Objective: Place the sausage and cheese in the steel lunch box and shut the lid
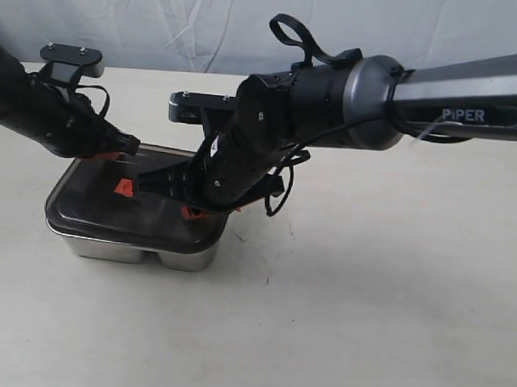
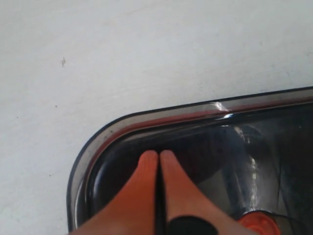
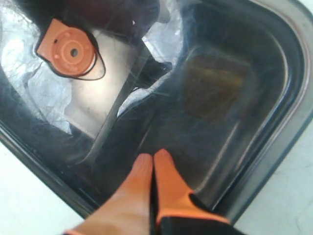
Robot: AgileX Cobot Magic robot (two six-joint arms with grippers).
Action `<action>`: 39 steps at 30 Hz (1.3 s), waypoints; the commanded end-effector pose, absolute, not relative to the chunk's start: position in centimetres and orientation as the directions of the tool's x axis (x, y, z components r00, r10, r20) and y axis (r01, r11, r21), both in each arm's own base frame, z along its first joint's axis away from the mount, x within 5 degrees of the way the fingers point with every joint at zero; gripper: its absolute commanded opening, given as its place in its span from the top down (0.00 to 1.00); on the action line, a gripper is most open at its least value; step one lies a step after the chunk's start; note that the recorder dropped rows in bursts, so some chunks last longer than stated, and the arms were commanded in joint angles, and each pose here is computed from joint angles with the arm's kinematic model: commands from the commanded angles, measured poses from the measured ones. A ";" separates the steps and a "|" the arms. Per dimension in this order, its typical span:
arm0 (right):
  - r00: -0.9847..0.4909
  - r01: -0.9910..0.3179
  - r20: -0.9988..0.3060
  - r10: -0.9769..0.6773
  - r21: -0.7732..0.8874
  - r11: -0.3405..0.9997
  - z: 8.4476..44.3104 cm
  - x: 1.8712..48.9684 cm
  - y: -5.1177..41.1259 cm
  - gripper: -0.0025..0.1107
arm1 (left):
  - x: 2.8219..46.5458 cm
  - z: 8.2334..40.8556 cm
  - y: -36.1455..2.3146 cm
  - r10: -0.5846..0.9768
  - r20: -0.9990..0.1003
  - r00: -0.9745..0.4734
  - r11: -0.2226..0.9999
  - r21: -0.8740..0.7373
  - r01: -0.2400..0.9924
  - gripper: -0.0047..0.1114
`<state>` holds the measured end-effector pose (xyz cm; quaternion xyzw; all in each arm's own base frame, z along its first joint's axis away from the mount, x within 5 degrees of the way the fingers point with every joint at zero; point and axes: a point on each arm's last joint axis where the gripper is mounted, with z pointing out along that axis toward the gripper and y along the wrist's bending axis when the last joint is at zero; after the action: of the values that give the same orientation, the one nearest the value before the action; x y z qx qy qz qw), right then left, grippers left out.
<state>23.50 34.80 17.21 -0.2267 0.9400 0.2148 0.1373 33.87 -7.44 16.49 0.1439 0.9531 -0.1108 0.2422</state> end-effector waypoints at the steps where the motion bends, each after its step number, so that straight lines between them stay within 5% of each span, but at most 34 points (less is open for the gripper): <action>1: -0.862 -0.491 -0.308 -0.402 0.313 0.813 15.9 23.2 34.6 0.99 | 32.8 13.7 -7.4 0.266 -0.358 -0.895 0.923 -0.174 0.344 0.96; 26: -0.867 -0.483 -0.305 -0.394 0.323 0.814 15.9 23.2 34.7 0.99 | 30.9 9.1 -6.9 0.277 0.071 -0.958 0.942 -0.219 0.255 0.96; 39: -0.845 -0.475 -0.441 -0.304 0.357 0.804 18.3 25.1 34.2 0.99 | 30.2 9.4 -7.3 0.279 0.132 -0.951 0.933 -0.271 0.236 0.96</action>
<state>23.95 34.95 17.40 -0.2167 0.9365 0.2277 0.1557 35.17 -7.51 15.85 0.0868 0.9733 -0.1231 0.1731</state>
